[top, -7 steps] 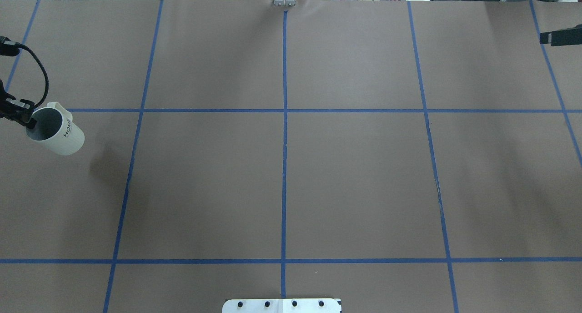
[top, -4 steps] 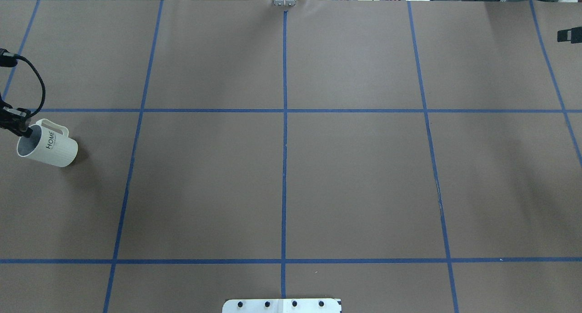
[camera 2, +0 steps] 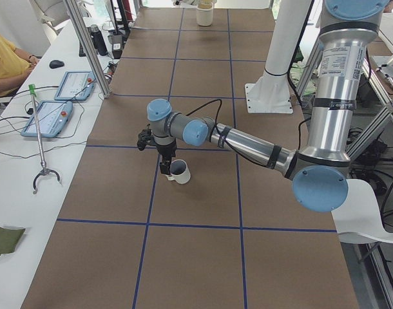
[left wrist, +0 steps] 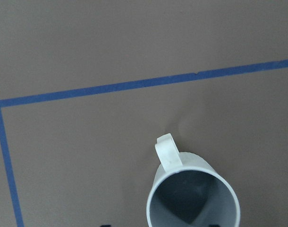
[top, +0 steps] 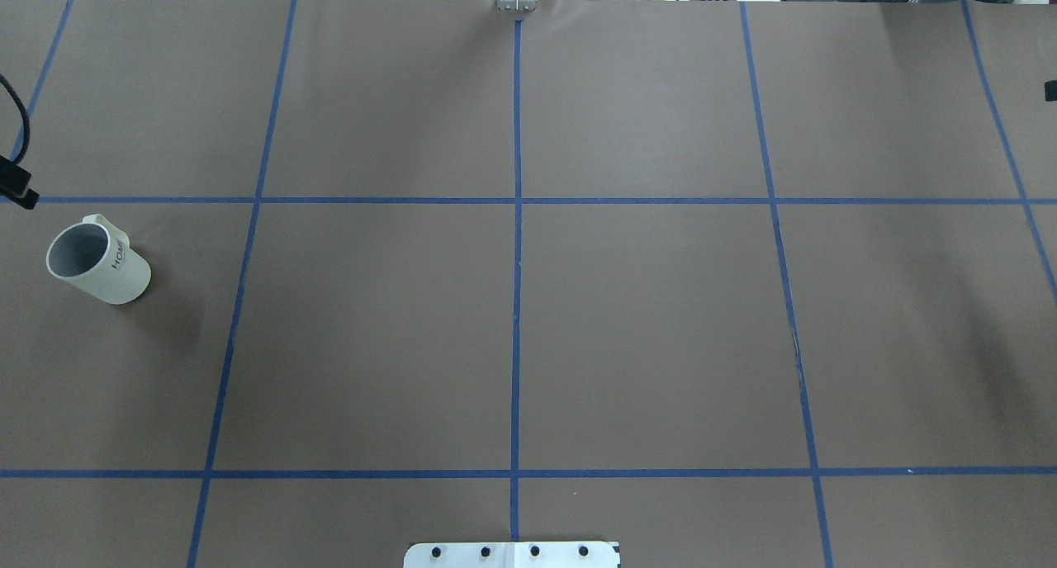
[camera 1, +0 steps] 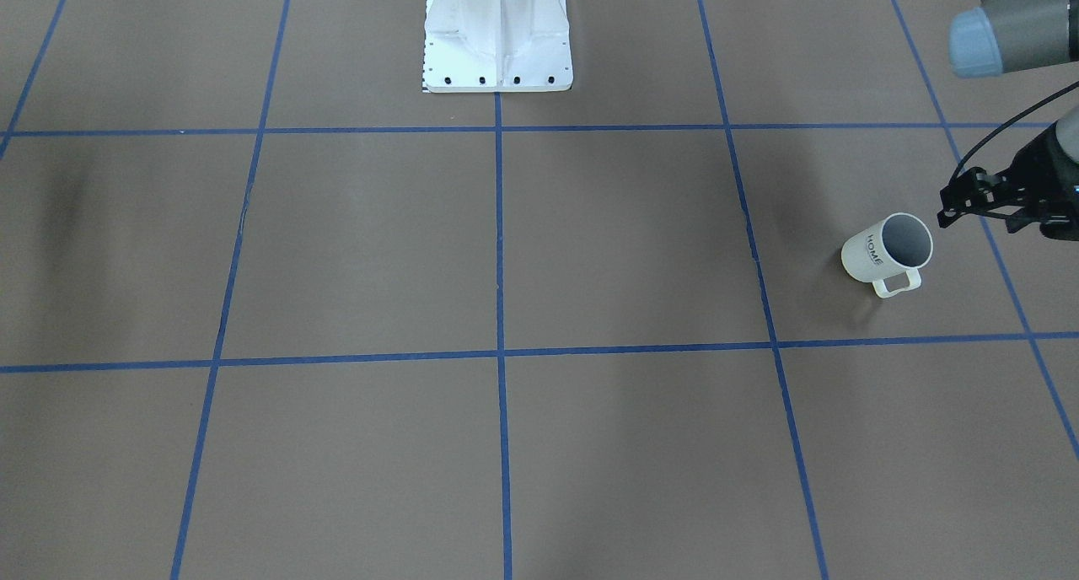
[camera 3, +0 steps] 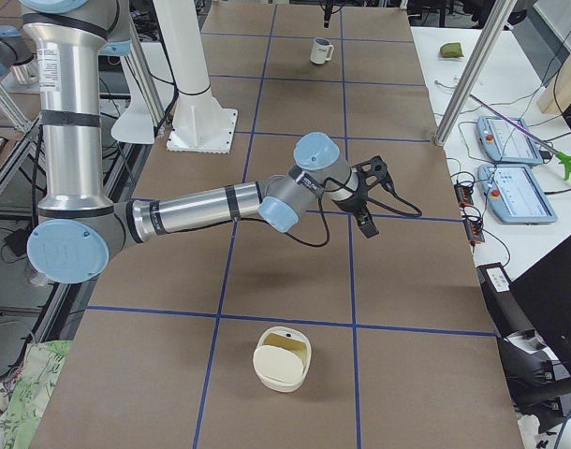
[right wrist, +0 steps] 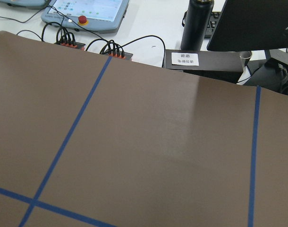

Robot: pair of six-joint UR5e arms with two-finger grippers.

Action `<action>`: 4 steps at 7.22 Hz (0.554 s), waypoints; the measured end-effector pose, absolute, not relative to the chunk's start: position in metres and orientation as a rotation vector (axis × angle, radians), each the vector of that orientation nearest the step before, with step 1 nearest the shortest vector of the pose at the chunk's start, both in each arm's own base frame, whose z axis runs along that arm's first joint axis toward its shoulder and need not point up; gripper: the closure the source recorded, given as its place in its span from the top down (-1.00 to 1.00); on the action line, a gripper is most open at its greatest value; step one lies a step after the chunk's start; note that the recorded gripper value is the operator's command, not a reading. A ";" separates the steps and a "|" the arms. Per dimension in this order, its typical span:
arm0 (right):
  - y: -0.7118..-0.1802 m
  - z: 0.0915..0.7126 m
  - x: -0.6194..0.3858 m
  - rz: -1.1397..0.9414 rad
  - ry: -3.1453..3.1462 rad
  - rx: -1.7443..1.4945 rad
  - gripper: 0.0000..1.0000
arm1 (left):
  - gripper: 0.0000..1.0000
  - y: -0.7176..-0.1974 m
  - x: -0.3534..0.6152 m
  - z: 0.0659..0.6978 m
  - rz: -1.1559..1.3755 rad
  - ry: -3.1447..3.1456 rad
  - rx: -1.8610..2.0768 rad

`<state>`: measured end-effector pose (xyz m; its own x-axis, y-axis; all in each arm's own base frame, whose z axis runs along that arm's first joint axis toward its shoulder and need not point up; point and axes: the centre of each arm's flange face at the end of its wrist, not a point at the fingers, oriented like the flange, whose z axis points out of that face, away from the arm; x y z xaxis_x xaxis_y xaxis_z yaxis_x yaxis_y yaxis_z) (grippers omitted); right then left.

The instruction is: Left arm hands cup to right arm to dump lemon

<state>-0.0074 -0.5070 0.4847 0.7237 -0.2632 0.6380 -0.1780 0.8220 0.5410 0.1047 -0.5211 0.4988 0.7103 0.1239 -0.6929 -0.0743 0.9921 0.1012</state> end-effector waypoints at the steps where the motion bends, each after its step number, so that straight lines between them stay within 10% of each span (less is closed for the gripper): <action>1: -0.504 0.496 0.006 -0.104 -0.748 0.588 1.00 | 1.00 -0.525 0.080 0.494 0.095 0.772 0.103; 4: -0.491 0.527 0.044 -0.213 -0.742 0.463 1.00 | 1.00 -0.530 0.013 0.489 0.064 0.751 0.168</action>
